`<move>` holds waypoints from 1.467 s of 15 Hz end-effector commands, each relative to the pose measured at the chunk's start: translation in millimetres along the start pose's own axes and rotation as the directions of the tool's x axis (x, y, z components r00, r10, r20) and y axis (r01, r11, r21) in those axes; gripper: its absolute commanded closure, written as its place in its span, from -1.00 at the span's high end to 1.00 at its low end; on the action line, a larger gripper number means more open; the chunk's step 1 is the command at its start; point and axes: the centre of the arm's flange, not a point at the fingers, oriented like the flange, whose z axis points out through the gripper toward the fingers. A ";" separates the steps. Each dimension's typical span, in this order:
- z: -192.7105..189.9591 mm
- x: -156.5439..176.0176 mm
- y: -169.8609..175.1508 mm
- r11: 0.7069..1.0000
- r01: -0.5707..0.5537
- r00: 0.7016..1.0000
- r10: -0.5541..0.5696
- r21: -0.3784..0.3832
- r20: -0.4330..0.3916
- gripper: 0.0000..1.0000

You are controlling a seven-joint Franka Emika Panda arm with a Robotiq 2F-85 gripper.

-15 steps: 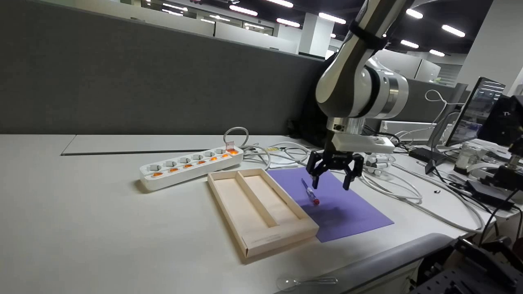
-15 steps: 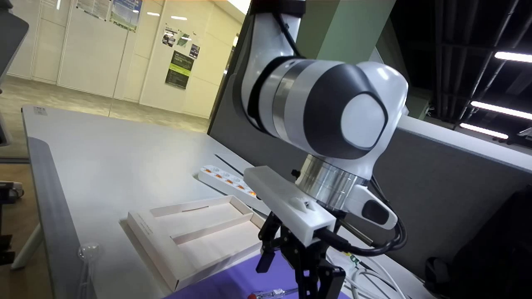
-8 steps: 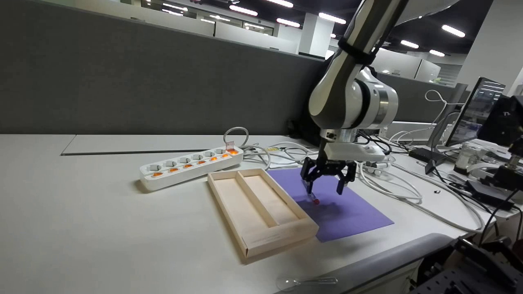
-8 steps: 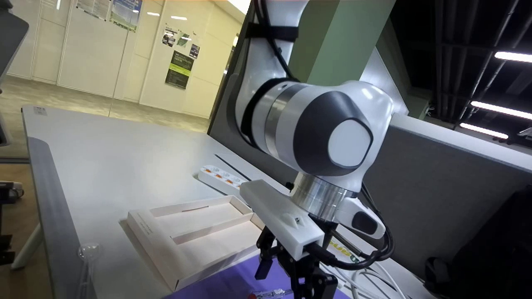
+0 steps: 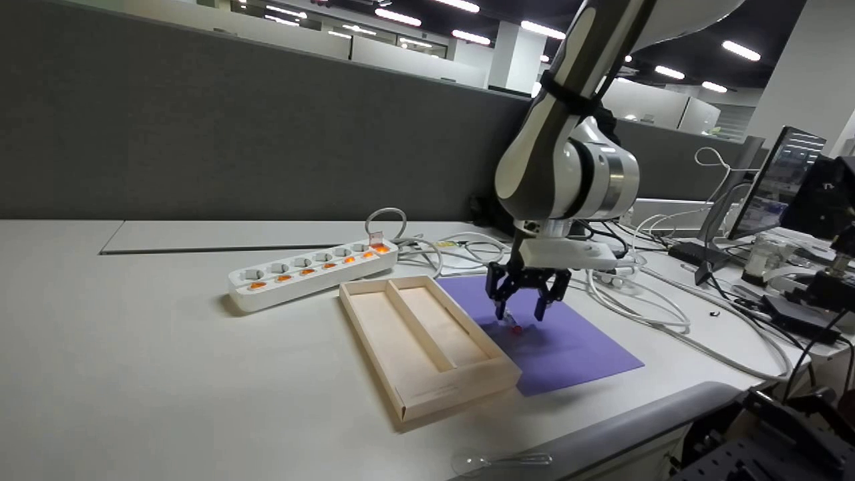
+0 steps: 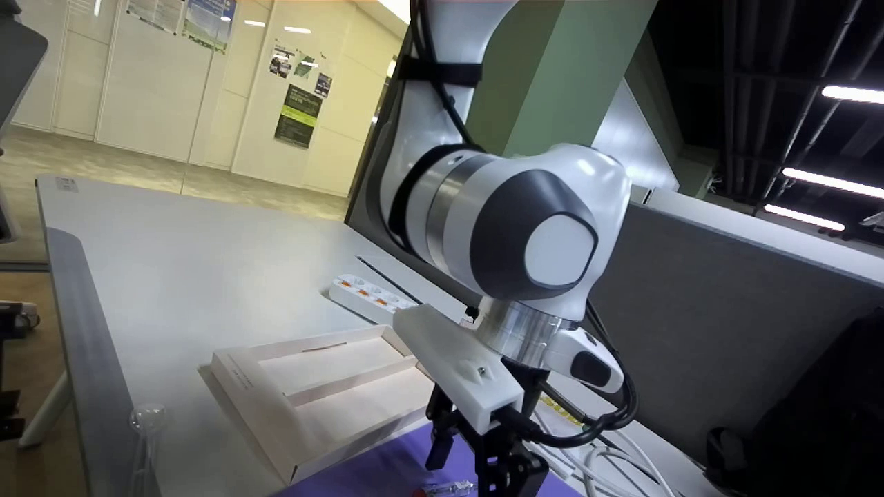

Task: Take the silver object and put it in the right compartment of the box

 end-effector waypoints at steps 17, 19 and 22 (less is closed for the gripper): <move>-25.4 -10.9 -47.3 0.992 0.122 0.992 -0.122 0.041 -0.006 -0.91; -32.1 -21.7 -67.3 0.980 0.191 0.981 -0.192 0.058 0.013 -0.91; -44.2 -44.8 -95.4 0.946 0.307 0.947 -0.314 0.102 0.064 -0.91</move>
